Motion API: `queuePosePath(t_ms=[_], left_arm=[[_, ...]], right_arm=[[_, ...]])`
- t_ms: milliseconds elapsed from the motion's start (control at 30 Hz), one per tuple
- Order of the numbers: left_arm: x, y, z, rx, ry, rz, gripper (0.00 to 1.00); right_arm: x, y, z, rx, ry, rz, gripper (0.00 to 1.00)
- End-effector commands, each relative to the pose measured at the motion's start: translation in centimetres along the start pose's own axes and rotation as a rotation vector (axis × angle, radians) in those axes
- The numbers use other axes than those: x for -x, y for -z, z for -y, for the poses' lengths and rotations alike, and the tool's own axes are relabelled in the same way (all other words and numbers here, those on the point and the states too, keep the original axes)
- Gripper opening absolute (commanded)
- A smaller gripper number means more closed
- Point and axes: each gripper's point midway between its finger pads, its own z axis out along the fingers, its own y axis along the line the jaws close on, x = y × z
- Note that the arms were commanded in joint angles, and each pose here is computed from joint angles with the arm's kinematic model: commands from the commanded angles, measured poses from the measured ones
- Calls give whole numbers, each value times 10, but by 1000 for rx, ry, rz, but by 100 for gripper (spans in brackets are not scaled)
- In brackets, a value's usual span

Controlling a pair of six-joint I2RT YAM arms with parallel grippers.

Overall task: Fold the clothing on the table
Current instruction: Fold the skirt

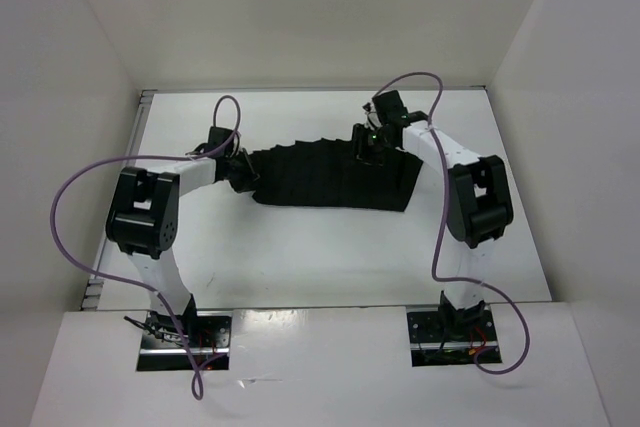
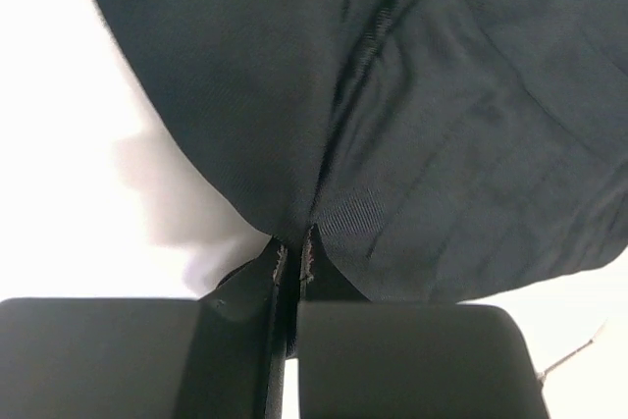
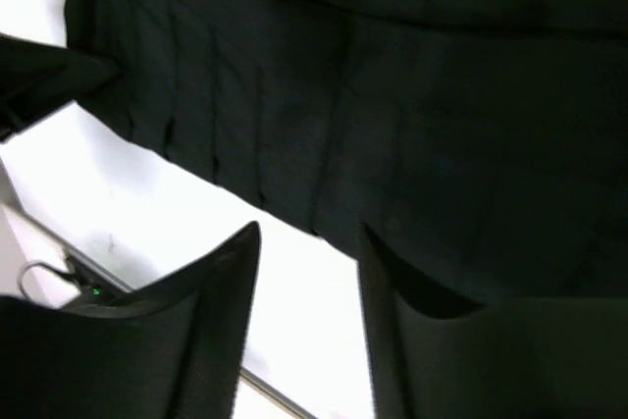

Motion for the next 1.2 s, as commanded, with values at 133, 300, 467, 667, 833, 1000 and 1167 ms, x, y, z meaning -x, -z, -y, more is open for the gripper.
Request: queuePosePath(t_ms=[133,300,467,667,833,1000,1167], left_arm=[[6,44,23,-30,-64,22,0],[8,48,27,-36,-68,28,0],[15,70,48,-101,-82,61,0],[2,118,123,-260,-167,87,0],[-26,128,172,-410,-190,37,0],[-50,101,199,-466,-192,-67,0],[-62,69,201,-431,-186,-119,0]], right_arm=[[-8,-42,-40,119,73,-121,17],[-30,-73,-27,95,26,-214,8],[-62,-95,-21,84,20,-298,8],[-89,-124,-30,119,-2,-375,8],[-93,-134,-66,198,14,-405,8],[-88,-135,-97,325,-8,-436,8],[-78,-127,-113,383,10,-428,8]])
